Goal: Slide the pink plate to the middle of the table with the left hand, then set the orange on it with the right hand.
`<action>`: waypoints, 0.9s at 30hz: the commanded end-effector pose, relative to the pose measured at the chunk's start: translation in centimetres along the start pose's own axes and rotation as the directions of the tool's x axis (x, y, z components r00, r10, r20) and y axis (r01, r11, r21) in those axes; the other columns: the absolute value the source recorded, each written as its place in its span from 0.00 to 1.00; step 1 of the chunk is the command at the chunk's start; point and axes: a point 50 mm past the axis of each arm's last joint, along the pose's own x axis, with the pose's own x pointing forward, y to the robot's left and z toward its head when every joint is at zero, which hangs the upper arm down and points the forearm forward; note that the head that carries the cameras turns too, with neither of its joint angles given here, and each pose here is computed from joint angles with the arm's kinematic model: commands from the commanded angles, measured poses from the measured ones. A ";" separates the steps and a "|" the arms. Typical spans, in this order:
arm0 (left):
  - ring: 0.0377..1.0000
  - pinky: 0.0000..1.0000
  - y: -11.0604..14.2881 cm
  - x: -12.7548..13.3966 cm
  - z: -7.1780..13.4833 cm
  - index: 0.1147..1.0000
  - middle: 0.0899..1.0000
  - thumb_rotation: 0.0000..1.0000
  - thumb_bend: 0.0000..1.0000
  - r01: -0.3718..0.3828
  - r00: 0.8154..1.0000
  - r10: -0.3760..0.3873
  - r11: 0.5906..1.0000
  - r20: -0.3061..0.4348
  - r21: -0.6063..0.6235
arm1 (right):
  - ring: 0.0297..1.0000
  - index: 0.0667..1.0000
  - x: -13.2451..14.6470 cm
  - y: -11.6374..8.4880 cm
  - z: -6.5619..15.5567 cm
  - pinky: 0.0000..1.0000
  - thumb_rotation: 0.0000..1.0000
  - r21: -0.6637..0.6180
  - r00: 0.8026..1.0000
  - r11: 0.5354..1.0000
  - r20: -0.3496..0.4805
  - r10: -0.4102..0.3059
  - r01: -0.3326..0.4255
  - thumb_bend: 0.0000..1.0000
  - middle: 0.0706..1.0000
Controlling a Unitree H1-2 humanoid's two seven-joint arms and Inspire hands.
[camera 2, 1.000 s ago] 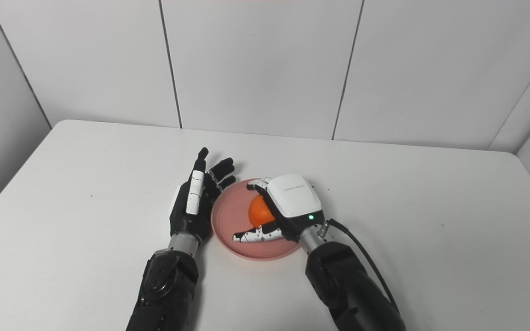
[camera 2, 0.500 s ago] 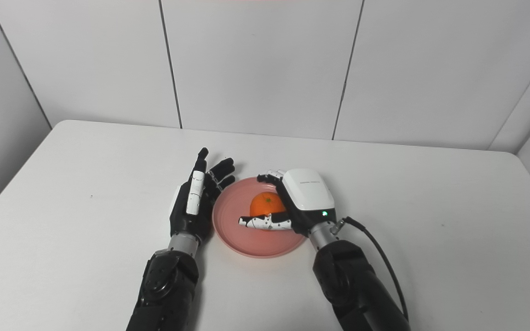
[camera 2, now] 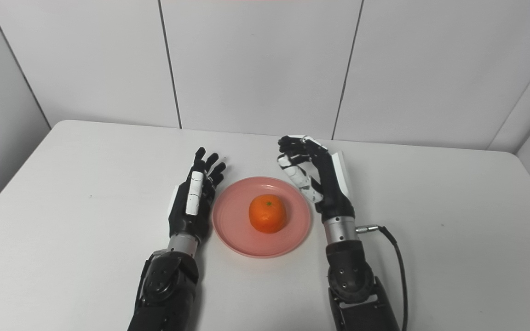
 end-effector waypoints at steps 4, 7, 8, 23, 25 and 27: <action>0.92 0.99 1.6 -1.4 -2.4 0.97 0.95 0.82 0.90 -0.091 0.993 0.095 0.994 -0.071 0.054 | 0.68 0.64 1.1 -0.4 0.9 0.65 1.00 0.292 0.991 0.948 0.000 -0.132 0.126 0.82 0.68; 0.94 1.00 2.0 -0.8 -1.6 0.98 0.97 0.85 0.89 -0.098 0.995 0.100 0.990 -0.015 0.104 | 0.70 0.68 0.7 -1.1 -0.2 0.67 1.00 0.385 0.979 0.900 -0.096 -0.183 0.205 0.82 0.71; 0.96 1.00 2.1 -0.7 -1.4 0.99 0.97 0.86 0.88 -0.102 0.995 0.103 0.988 0.001 0.113 | 0.72 0.71 0.5 -1.2 -0.5 0.69 1.00 0.403 0.975 0.888 -0.118 -0.190 0.222 0.83 0.74; 0.95 0.92 3.7 0.7 0.9 0.95 0.94 0.85 0.87 -0.150 0.984 0.103 0.922 0.146 0.357 | 0.89 0.84 -2.2 -0.9 -4.4 0.95 1.00 0.440 0.935 0.838 -0.288 -0.208 0.322 0.78 0.86; 0.96 0.93 3.8 0.7 1.0 0.96 0.95 0.86 0.88 -0.139 0.987 0.097 0.917 0.128 0.373 | 0.93 0.87 -2.8 -0.8 -4.8 0.99 1.00 0.362 0.943 0.890 -0.279 -0.181 0.278 0.77 0.88; 0.98 0.96 3.9 0.9 1.1 0.98 0.98 0.89 0.88 -0.116 0.992 0.087 0.912 0.091 0.394 | 0.97 0.90 -3.4 -0.7 -5.3 1.00 1.00 0.278 0.952 0.935 -0.270 -0.143 0.219 0.76 0.91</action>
